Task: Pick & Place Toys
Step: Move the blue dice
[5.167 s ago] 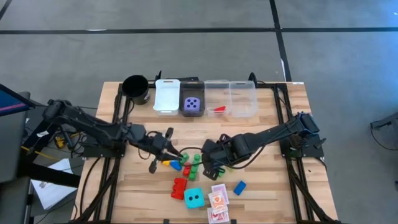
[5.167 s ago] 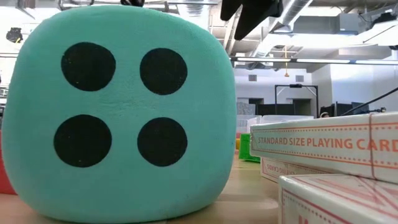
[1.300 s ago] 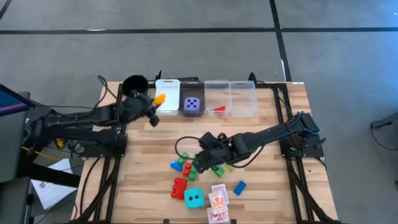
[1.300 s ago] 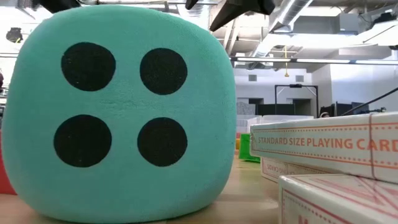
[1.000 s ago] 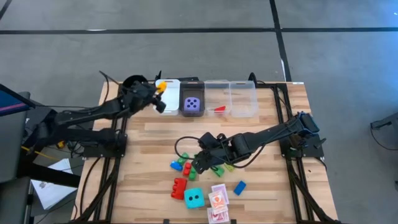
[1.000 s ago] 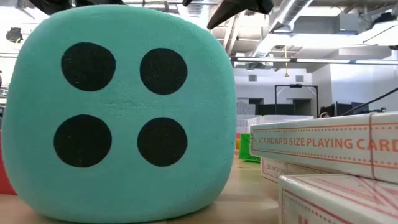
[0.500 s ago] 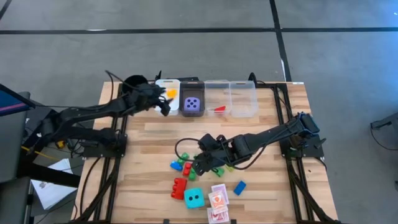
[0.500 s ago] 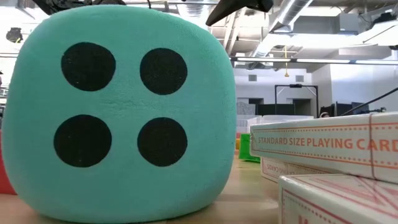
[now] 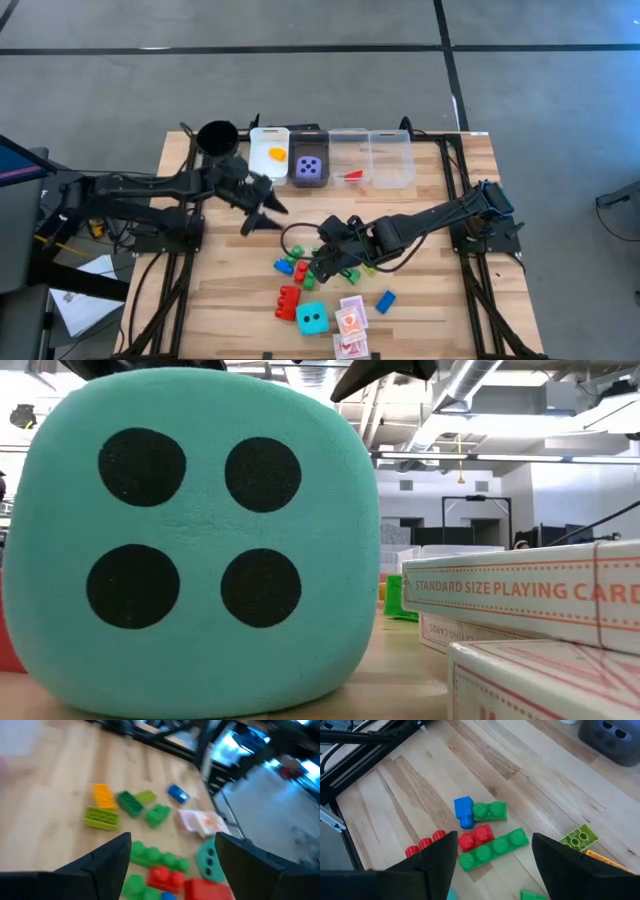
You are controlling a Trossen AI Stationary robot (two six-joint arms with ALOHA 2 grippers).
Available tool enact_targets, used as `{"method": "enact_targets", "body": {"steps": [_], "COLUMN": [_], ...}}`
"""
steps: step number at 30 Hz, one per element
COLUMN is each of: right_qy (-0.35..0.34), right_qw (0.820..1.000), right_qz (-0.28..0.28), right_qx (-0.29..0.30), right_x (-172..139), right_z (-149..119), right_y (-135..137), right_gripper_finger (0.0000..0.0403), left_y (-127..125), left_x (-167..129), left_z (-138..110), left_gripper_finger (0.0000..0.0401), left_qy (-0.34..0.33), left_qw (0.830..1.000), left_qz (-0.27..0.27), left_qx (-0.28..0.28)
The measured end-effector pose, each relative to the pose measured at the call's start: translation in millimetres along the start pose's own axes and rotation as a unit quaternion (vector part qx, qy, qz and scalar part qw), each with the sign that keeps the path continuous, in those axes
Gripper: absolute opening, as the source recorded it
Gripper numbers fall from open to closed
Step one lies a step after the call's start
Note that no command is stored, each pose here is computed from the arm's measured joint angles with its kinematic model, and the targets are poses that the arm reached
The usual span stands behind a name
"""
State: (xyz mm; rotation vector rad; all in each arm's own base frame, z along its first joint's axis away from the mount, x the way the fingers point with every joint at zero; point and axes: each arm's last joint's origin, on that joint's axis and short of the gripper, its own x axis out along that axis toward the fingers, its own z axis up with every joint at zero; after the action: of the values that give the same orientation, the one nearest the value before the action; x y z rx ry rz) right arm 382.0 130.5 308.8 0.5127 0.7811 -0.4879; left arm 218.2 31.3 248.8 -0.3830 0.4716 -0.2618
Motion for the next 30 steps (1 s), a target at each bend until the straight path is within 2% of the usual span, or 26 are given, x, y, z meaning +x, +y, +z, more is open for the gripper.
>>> {"method": "enact_targets", "body": {"steps": [3, 6, 8, 10, 12, 14, 16, 20, 25, 27, 29, 30], "right_qy": [0.011, 0.045, 0.088, 0.139, 0.180, 0.205, 0.217, 0.218, 0.217, 0.225, 0.235, 0.240], "right_qw": [1.000, 0.999, 0.994, 0.982, 0.962, 0.941, 0.925, 0.919, 0.904, 0.893, 0.893, 0.891], "right_qz": [0.004, 0.009, 0.018, 0.019, 0.007, 0.000, -0.008, -0.004, -0.032, -0.011, -0.021, -0.001], "right_qx": [0.010, 0.028, 0.061, 0.126, 0.205, 0.270, 0.310, 0.329, 0.366, 0.388, 0.382, 0.385], "right_x": [0.0, -0.2, -0.5, -2.0, -5.2, -7.3, -9.8, -23.2, -22.4, -19.1, -10.2, -5.6], "right_z": [-0.9, -4.0, -7.3, -12.3, -19.9, -29.1, -40.4, -62.6, -104.4, -117.1, -137.7, -143.0], "right_y": [-0.1, -1.5, -2.3, -2.6, -1.1, 3.2, 8.4, 22.0, 40.2, 53.3, 59.9, 67.8], "right_gripper_finger": [0.0249, 0.0249, 0.0249, 0.0249, 0.0249, 0.0249, 0.0249, 0.0249, 0.0249, 0.0249, 0.0249, 0.0249], "left_y": [-12.7, -20.8, -24.0, -26.0, -26.9, -26.9, -26.8, -26.7, -26.7, -26.5, -26.6, -26.5], "left_x": [6.7, 10.9, 12.6, 13.7, 14.3, 14.4, 14.4, 14.4, 14.4, 14.5, 14.5, 14.6], "left_z": [-3.6, -6.1, -7.1, -7.8, -8.1, -8.2, -8.1, -8.1, -8.2, -8.7, -8.5, -8.7], "left_gripper_finger": [0.0281, 0.0281, 0.0281, 0.0281, 0.0281, 0.0281, 0.0281, 0.0281, 0.0281, 0.0281, 0.0281, 0.0281], "left_qy": [0.013, 0.016, 0.016, 0.015, 0.013, 0.012, 0.011, 0.011, 0.011, 0.013, 0.012, 0.013], "left_qw": [1.000, 0.999, 0.999, 0.999, 0.999, 0.999, 0.999, 0.999, 0.999, 0.999, 0.999, 0.999], "left_qz": [-0.022, -0.015, -0.005, 0.005, 0.013, 0.019, 0.021, 0.022, 0.022, 0.023, 0.022, 0.023], "left_qx": [0.018, 0.029, 0.034, 0.037, 0.039, 0.039, 0.035, 0.034, 0.033, 0.032, 0.033, 0.032]}}
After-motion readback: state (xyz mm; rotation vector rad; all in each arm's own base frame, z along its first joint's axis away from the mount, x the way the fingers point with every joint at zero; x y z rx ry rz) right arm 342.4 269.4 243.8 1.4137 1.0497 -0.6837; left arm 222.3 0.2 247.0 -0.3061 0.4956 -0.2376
